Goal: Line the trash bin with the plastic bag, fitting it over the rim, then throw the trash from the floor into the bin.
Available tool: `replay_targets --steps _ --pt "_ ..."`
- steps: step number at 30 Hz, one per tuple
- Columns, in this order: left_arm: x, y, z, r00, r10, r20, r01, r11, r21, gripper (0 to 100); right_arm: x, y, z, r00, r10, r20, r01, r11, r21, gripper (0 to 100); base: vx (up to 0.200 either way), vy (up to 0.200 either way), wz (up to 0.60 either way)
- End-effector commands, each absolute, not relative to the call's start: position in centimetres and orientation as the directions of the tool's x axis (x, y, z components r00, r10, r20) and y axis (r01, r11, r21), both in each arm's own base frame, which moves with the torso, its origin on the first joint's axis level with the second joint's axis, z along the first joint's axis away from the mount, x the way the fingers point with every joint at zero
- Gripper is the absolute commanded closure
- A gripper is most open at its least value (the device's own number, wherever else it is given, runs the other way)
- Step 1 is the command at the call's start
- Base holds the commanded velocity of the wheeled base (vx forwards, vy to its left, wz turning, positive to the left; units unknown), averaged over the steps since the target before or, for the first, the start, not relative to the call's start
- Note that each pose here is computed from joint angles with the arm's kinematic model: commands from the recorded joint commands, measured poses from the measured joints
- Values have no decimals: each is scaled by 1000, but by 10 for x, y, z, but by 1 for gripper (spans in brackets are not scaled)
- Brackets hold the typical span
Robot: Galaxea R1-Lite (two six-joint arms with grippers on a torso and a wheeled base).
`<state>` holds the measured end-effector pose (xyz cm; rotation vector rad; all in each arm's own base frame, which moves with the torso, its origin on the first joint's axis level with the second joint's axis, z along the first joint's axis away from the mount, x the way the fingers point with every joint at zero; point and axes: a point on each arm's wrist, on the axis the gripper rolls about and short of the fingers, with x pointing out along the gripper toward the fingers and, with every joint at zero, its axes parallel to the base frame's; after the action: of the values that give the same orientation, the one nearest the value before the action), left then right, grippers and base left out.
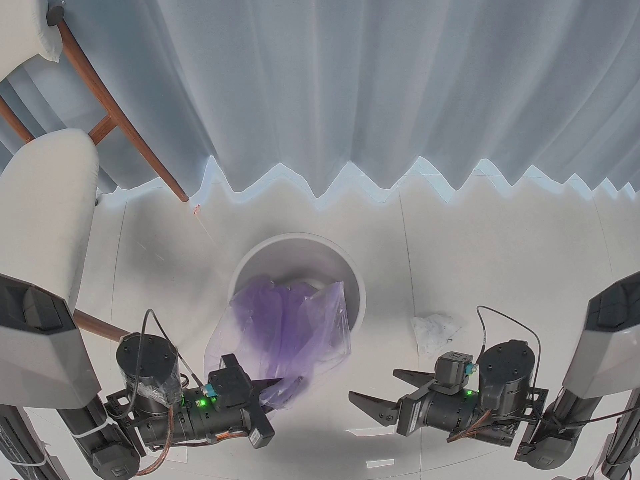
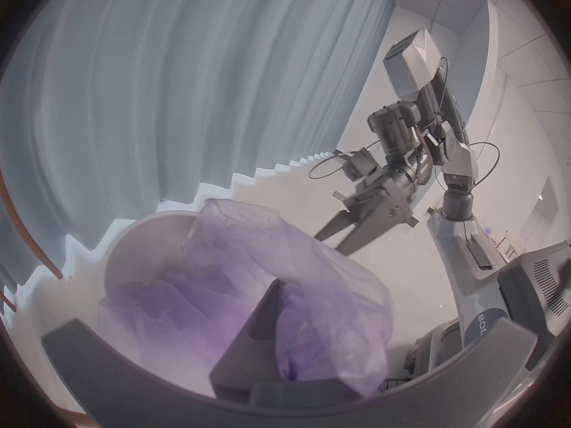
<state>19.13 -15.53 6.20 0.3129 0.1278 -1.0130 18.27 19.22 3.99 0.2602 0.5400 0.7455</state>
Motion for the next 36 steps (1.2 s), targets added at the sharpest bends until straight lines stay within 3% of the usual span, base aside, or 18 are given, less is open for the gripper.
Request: replay_targets --steps 1,5,13,22,29,36 --pt "178 -157 52 480 -822 -307 877 447 176 100 192 210 22 631 704 -327 -580 708 404 0 0 0 0" --pt "176 -156 51 475 -822 -314 880 440 181 100 190 206 27 632 707 -318 -576 703 418 0 0 0 0" --pt "175 -152 50 487 -810 -327 873 453 180 100 185 201 41 606 743 -284 -511 638 576 0 0 0 0" --pt "170 -145 48 494 -794 -354 869 465 171 100 196 203 35 619 728 -294 -491 651 579 0 0 0 0" --pt "169 -144 55 503 -801 -326 864 468 183 100 212 214 8 620 709 -336 -464 677 571 0 0 0 0" --pt "168 -143 56 503 -803 -320 864 468 185 100 224 228 8 625 720 -301 -482 660 577 0 0 0 0"
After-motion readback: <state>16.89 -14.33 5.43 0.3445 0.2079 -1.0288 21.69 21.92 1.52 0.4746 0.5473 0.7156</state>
